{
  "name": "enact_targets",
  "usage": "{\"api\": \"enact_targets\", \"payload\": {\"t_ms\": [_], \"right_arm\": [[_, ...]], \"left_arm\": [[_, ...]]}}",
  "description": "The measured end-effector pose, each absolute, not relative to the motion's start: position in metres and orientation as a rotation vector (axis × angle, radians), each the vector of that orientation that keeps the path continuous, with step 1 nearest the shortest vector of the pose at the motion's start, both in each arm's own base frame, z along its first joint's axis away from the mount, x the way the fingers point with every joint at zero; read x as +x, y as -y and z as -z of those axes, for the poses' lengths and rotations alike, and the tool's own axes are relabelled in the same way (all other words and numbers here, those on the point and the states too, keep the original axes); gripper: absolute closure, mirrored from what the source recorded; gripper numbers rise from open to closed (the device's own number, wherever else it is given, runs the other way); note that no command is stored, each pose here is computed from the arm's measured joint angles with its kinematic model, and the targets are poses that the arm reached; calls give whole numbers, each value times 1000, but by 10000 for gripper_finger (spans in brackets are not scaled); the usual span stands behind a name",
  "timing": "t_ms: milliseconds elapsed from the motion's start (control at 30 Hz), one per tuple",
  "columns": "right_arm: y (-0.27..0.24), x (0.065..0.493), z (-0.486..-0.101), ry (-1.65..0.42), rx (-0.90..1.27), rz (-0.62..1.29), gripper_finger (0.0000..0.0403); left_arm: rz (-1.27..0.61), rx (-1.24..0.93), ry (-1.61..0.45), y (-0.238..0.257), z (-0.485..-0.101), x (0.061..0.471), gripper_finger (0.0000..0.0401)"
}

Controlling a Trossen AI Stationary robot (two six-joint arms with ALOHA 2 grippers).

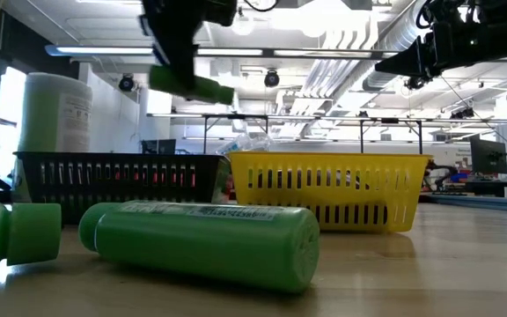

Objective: Pick & Place Travel size toiletries
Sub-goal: Put the green shampoo bottle into the black bin

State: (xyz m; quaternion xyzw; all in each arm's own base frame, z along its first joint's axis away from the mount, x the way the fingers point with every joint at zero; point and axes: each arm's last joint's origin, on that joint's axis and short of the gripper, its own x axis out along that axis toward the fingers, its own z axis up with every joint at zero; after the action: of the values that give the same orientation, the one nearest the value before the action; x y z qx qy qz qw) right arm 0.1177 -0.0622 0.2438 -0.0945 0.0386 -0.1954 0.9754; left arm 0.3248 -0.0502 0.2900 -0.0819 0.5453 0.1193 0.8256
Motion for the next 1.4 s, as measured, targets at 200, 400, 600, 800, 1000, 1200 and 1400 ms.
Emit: {"api": "enact_targets", "payload": {"t_ms": [200,400,600,800,1000,1200,1400], "right_arm": [[62,118,-245,-61,-172,396,400],[62,118,-245,-56,-157,394,400],[62,118,-245,-53,-141,394,400],[62,118,-245,-53,-141,394,400],[62,118,-245,-53,-140,394,400],[62,118,-245,-54,-142,394,400],[62,118,-245,-54,-143,394,400]], "left_arm": [[-262,-224,-1187,79,-265,315,217],[-188,-264,-1145,103,-237,311,217],[-181,-303,-1141,116,-216,302,217],[-193,-324,-1144,118,-211,300,217],[-193,-324,-1145,118,-211,300,217],[-193,-326,-1144,118,-211,300,217],[-194,-323,-1146,118,-211,300,215]]}}
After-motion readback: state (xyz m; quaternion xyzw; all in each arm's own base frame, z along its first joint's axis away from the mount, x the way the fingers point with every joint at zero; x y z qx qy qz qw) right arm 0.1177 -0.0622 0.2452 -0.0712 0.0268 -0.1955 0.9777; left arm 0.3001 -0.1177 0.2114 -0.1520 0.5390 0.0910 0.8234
